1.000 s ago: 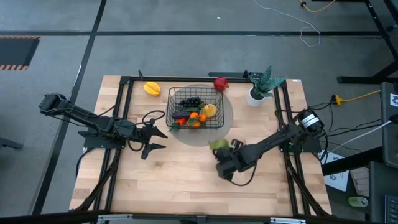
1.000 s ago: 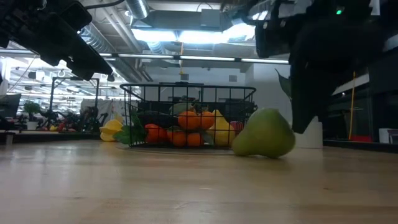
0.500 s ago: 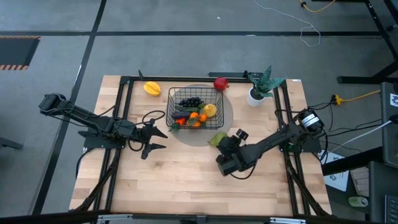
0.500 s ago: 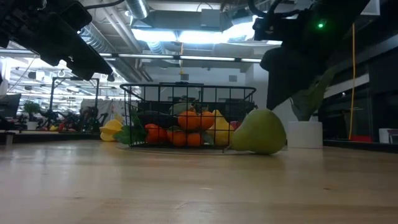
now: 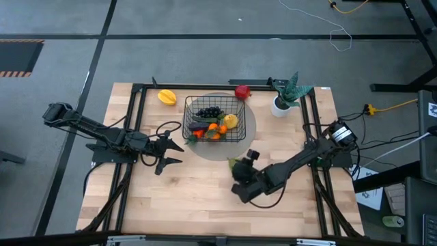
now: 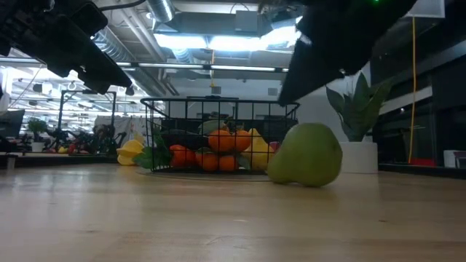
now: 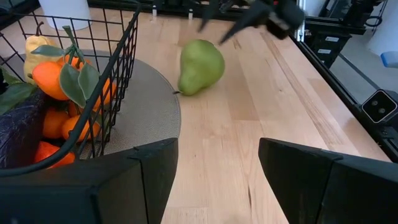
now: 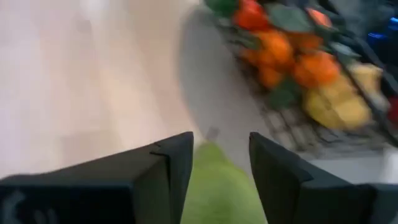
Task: Build produce basket
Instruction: Put the green pear into the wire basket
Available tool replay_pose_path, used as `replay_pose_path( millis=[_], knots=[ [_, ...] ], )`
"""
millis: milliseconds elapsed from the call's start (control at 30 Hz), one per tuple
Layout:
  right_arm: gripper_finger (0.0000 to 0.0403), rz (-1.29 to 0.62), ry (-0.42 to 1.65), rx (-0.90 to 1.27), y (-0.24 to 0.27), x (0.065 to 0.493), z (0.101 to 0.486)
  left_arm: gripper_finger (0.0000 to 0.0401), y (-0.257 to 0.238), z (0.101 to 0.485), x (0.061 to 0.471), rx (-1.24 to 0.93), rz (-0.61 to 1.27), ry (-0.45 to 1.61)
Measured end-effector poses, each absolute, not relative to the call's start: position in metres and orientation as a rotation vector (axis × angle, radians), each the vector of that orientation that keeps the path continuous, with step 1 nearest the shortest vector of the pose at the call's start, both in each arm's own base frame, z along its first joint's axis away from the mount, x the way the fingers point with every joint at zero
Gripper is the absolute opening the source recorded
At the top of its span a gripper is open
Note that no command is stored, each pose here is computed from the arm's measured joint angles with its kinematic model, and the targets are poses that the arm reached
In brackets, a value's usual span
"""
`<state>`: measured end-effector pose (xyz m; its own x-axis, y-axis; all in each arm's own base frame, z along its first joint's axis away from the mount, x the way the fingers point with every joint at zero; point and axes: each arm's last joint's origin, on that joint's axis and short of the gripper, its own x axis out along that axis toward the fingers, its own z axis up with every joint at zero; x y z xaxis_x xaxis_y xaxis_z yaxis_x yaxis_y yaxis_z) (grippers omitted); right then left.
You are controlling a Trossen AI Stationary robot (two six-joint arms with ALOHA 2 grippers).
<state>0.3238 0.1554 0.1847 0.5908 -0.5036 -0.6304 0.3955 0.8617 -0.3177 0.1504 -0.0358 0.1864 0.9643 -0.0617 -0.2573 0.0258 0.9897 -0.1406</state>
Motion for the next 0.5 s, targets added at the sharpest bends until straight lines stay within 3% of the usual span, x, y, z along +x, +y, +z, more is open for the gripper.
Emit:
replay_pose_path(
  millis=[133,500],
  knots=[
    [0.0149,-0.433,0.794,-0.122,0.158,0.330,0.186,0.0213,-0.036,0.186,0.150,-0.141,-0.044,0.264],
    [0.0149,-0.458,0.897,-0.097,0.154,0.324,0.175,0.0213,-0.036,0.186,0.150,-0.140,-0.044,0.264]
  ],
)
